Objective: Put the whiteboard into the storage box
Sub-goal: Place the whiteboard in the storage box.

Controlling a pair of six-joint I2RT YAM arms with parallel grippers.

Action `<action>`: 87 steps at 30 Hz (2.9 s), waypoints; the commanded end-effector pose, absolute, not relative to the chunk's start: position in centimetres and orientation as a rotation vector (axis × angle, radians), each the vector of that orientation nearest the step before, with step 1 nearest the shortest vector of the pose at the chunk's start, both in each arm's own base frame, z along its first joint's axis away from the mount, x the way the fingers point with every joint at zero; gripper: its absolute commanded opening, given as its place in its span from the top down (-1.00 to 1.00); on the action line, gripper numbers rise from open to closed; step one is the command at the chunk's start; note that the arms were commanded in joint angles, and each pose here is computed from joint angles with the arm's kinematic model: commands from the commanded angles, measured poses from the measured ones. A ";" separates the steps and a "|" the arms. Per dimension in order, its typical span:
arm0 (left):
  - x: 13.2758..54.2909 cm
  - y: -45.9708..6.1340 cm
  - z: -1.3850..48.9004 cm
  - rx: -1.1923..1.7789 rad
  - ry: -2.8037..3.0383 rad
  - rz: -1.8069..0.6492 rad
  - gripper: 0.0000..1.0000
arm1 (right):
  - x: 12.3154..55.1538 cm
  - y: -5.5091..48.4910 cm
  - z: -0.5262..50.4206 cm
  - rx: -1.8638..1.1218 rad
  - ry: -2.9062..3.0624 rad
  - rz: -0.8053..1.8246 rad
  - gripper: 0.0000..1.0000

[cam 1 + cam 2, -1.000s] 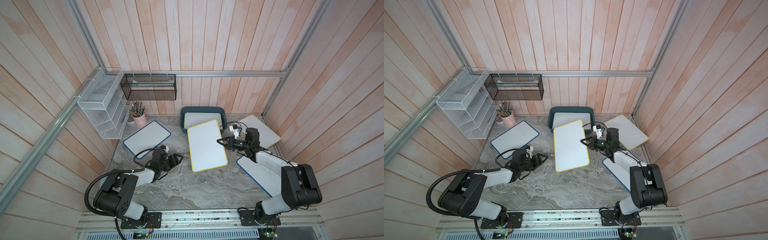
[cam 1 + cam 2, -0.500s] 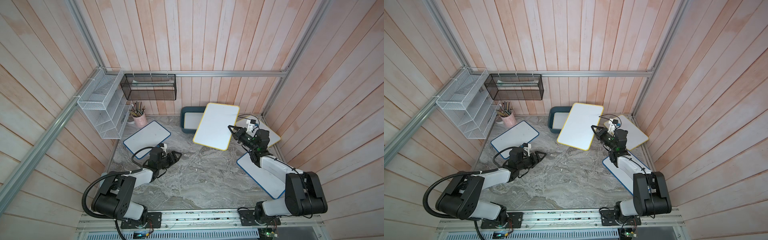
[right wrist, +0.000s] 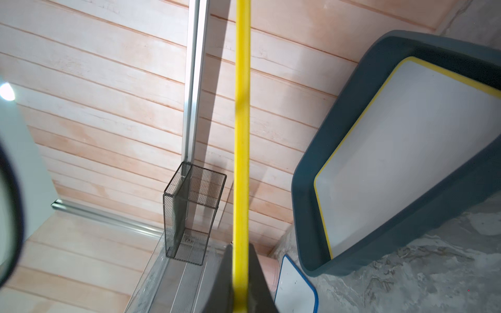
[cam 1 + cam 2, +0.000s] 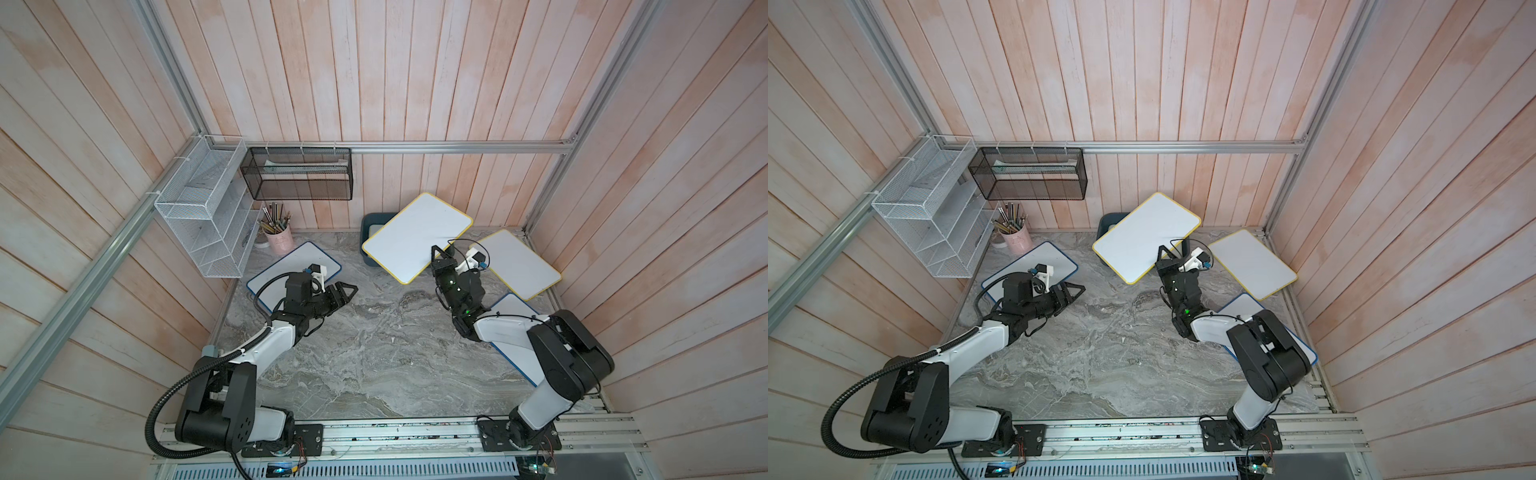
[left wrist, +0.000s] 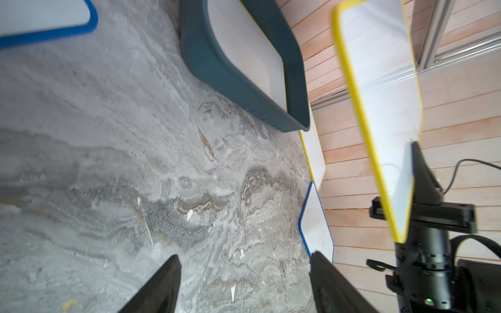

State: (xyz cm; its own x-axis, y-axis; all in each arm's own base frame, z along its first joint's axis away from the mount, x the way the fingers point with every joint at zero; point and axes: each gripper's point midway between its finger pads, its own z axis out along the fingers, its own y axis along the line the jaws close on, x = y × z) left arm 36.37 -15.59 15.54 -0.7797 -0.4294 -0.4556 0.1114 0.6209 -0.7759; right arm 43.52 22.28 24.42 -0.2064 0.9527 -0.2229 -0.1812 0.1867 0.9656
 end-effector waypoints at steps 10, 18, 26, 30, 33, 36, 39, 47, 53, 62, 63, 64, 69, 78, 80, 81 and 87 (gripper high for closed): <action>34.7 -11.2 16.1 -0.223 2.343 -1.118 -0.54 | 46.0 24.4 25.5 1.071 0.945 1.282 1.00; 33.8 -8.9 14.4 -0.114 2.485 -0.915 -0.54 | 47.1 23.9 23.2 1.146 0.959 1.171 1.00; 33.6 -9.4 13.9 -0.111 2.475 -0.961 -0.54 | 48.0 22.9 21.4 1.220 0.944 1.086 1.00; 33.2 -10.8 14.2 -0.142 2.437 -1.127 -0.55 | 49.4 23.9 20.3 1.289 1.001 1.041 1.00; 32.9 -11.0 14.0 -0.176 2.421 -1.168 -0.55 | 50.3 24.5 19.9 1.320 0.997 1.029 1.00; 32.7 -10.8 13.2 -0.195 2.431 -1.147 -0.55 | 51.1 25.1 20.1 1.319 1.012 1.002 1.00; 32.7 -11.2 13.9 -0.177 2.393 -1.196 -0.55 | 51.7 25.4 20.2 1.330 1.015 0.977 1.00; 33.1 -11.5 14.1 -0.189 2.372 -1.257 -0.55 | 52.9 25.8 19.2 1.345 1.007 0.920 1.00; 33.2 -11.2 14.2 -0.207 2.358 -1.275 -0.55 | 54.3 26.4 17.4 1.359 1.025 0.940 1.00; 33.6 -9.8 14.7 -0.265 2.306 -1.309 -0.55 | 56.0 26.8 16.4 1.381 1.058 0.866 1.00; 33.6 -9.6 14.7 -0.268 2.303 -1.306 -0.55 | 56.1 26.8 16.2 1.387 1.058 0.854 1.00; 33.6 -9.6 14.8 -0.268 2.302 -1.307 -0.55 | 56.3 26.9 16.1 1.391 1.059 0.846 1.00; 33.5 -9.5 14.8 -0.267 2.300 -1.296 -0.55 | 57.6 28.3 15.7 1.381 1.083 0.869 0.96; 33.6 -9.3 15.1 -0.265 2.287 -1.291 -0.55 | 57.9 29.1 16.4 1.300 1.119 0.936 0.51; 33.7 -9.2 15.2 -0.267 2.285 -1.288 -0.55 | 57.7 28.9 16.6 1.294 1.128 0.945 0.39; 33.7 -9.1 15.3 -0.271 2.282 -1.287 -0.55 | 57.6 28.9 16.9 1.287 1.132 0.955 0.33; 33.7 -8.8 15.4 -0.275 2.273 -1.284 -0.55 | 55.2 29.3 19.2 1.192 1.148 1.075 0.26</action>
State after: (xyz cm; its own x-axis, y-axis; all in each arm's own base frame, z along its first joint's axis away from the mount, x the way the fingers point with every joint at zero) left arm 34.05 -8.82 15.01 -0.8552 -0.4093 -0.3179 0.0536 0.5402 -0.8398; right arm 56.16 28.77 12.61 0.1584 0.9736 -0.1643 0.1390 0.1428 0.9800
